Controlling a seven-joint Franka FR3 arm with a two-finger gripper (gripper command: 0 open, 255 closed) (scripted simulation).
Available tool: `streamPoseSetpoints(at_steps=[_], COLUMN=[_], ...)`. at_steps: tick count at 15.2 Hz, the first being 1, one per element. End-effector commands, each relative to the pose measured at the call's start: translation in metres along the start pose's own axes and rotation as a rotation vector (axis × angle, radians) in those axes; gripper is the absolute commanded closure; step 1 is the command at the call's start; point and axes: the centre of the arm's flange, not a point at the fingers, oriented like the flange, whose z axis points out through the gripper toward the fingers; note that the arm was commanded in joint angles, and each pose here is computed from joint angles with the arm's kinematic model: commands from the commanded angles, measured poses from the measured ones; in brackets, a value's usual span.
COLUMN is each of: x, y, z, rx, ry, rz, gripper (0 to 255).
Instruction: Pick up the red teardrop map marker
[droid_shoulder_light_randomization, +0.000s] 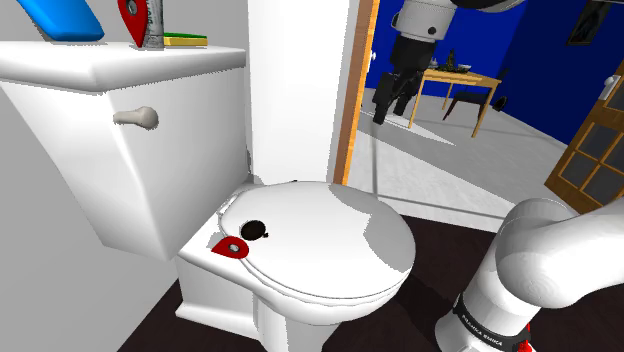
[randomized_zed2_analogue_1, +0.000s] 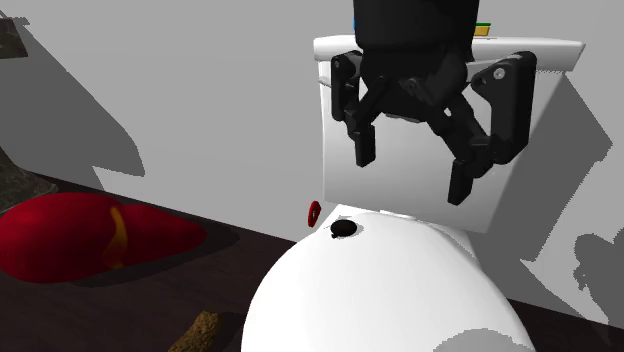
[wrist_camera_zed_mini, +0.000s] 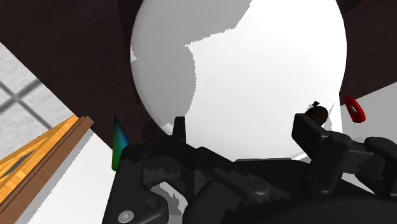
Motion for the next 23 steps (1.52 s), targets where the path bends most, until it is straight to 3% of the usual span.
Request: streamPoseSetpoints(at_steps=[1,12,23], x=[0.000,0.002,0.030], y=[0.000,-0.095,-0.196], z=[0.000,0.095,0.180], rx=[0.000,0.099,0.198], ry=[0.000,0.026,0.052], rz=[0.000,0.252,0.505], gripper=[0,0,0])
